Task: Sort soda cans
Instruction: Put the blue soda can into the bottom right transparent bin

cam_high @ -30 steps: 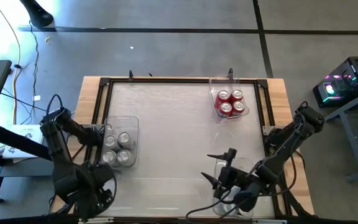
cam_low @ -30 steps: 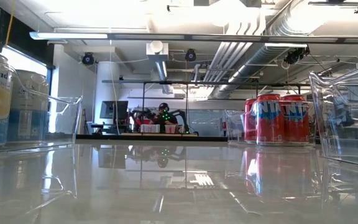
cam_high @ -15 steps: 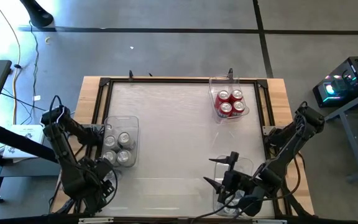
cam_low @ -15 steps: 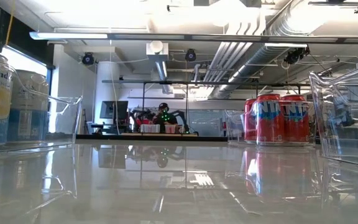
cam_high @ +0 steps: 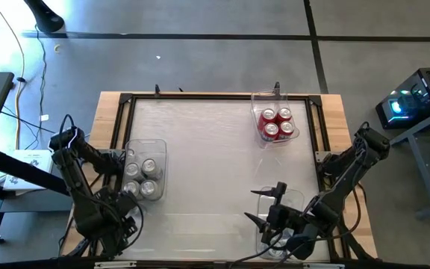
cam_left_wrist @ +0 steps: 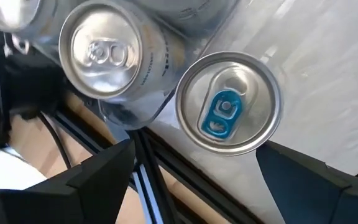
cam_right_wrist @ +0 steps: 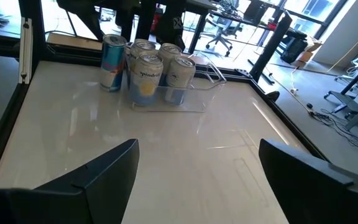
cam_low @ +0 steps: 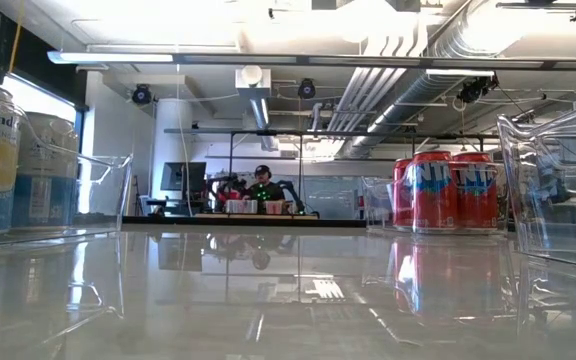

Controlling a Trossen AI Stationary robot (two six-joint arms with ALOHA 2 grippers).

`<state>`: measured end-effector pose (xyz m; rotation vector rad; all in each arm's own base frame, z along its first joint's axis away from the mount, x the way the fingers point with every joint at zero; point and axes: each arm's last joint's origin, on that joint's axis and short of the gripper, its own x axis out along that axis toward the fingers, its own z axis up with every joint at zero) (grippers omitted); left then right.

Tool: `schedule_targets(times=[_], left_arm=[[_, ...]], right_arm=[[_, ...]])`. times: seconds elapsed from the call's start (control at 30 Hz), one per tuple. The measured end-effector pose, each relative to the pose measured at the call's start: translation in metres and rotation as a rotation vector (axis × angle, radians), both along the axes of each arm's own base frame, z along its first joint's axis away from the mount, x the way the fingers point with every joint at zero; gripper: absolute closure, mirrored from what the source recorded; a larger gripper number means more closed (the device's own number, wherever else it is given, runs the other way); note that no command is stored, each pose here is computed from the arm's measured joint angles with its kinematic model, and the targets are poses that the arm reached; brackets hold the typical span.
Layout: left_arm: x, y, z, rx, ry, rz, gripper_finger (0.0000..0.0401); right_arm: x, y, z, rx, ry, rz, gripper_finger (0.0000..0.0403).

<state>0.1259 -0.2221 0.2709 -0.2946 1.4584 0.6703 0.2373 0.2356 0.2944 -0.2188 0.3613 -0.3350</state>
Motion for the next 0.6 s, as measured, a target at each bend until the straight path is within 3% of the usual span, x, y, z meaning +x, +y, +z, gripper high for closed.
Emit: schedule_targets(times=[0.27, 0.6], left_arm=[[-0.0047, -0.0023, 0.0004, 0.055, -0.039, -0.217, 0.0072], [-0.0066, -0.0053, 0.0008, 0.118, -0.108, -0.406, 0.0072]], right_arm=[[0.0, 0.0, 0.0, 0.009, -0.004, -0.003, 0.0075], [0.0, 0.0, 0.0, 0.015, -0.006, -0.005, 0.0075]])
